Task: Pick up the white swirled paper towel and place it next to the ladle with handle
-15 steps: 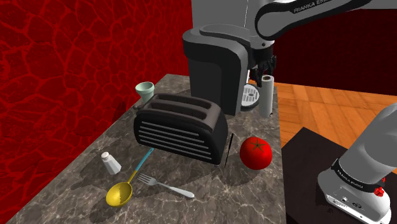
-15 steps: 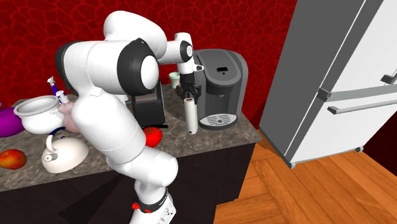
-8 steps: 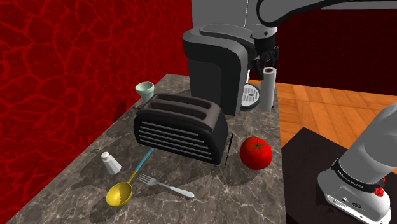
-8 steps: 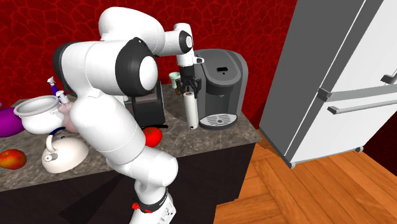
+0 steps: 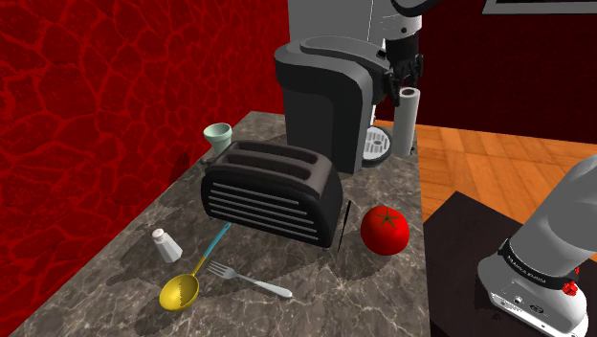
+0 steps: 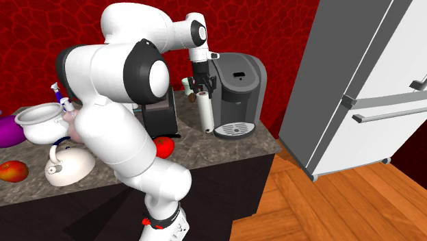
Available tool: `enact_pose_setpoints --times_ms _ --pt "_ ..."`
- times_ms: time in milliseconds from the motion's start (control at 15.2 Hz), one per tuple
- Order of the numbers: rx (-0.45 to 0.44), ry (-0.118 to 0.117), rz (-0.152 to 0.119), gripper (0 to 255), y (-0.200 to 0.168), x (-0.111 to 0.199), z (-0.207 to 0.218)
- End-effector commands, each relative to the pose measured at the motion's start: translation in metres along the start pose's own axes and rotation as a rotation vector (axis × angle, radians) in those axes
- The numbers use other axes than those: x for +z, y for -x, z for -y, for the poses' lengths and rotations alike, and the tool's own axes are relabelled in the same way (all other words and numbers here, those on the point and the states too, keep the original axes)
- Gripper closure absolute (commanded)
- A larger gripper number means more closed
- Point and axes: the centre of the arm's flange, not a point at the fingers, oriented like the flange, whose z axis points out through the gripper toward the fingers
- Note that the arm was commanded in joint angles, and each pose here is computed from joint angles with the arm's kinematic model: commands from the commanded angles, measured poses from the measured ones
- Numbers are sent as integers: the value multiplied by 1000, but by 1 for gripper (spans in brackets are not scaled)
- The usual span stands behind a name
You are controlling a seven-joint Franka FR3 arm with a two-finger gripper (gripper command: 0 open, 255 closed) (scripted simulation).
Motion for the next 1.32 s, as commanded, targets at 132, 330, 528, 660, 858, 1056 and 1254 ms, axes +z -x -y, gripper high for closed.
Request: enact_pose_setpoints --times_ms 132,330,528,660,858,1056,1254 --pt "0 0 0 255 4 -21 -5" --pt "0 0 0 255 7 -36 -8" --pt "0 0 0 255 10 -52 -10" --pt "0 0 0 255 12 -62 -12" --pt "0 0 0 255 15 -77 -15" --pt "0 0 0 255 18 -92 -18" --pt "0 0 0 255 20 -108 -20"
